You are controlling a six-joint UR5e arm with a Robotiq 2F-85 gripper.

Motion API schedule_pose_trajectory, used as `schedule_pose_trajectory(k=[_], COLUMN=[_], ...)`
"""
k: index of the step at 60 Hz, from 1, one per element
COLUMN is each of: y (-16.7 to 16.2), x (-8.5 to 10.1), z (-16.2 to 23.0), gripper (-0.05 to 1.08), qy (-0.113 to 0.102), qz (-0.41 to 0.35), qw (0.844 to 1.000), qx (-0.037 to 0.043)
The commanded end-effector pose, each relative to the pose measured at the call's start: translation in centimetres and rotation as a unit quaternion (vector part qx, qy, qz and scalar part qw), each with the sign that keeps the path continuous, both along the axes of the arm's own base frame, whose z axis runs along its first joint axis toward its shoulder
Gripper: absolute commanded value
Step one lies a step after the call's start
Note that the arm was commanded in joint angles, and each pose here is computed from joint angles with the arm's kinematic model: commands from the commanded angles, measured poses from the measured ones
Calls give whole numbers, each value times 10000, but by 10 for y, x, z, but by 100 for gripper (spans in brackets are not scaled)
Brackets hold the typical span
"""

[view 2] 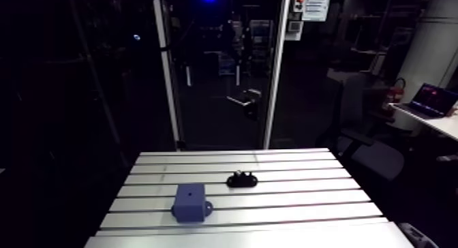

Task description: Pick up the M10 bolt and insert it into the hole until fully seated.

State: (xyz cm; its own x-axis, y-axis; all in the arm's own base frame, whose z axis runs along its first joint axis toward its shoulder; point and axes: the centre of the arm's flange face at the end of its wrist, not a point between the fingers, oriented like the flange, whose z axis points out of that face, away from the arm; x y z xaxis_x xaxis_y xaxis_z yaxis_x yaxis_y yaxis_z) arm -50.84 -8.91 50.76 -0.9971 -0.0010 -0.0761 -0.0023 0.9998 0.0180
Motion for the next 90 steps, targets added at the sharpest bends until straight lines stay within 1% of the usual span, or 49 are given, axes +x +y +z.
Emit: schedule_pose_trajectory(k=[1, 37, 49, 58, 66, 71, 75, 76, 79, 81, 90], y=[-1, -1, -1, 0, 2, 2, 3, 3, 4, 6, 17], x=[4, 3, 0, 0, -3, -4, -4, -4, -5, -6, -3], z=[-43, -49, -53, -57, -65, -72, -79, -82, -86, -94, -112], gripper=[0, 0, 1, 1, 1, 1, 1, 1, 1, 1, 1], qy=[14, -23, 73, 65, 278, 341, 426, 497, 559, 652, 695], qz=[360, 360, 382, 392, 434, 507, 542, 564, 573, 584, 481], qw=[9993, 9993, 9992, 9992, 9987, 9981, 9976, 9972, 9968, 9961, 9964], qx=[-12, -16, -6, -8, 23, 22, 39, 49, 58, 80, 81])
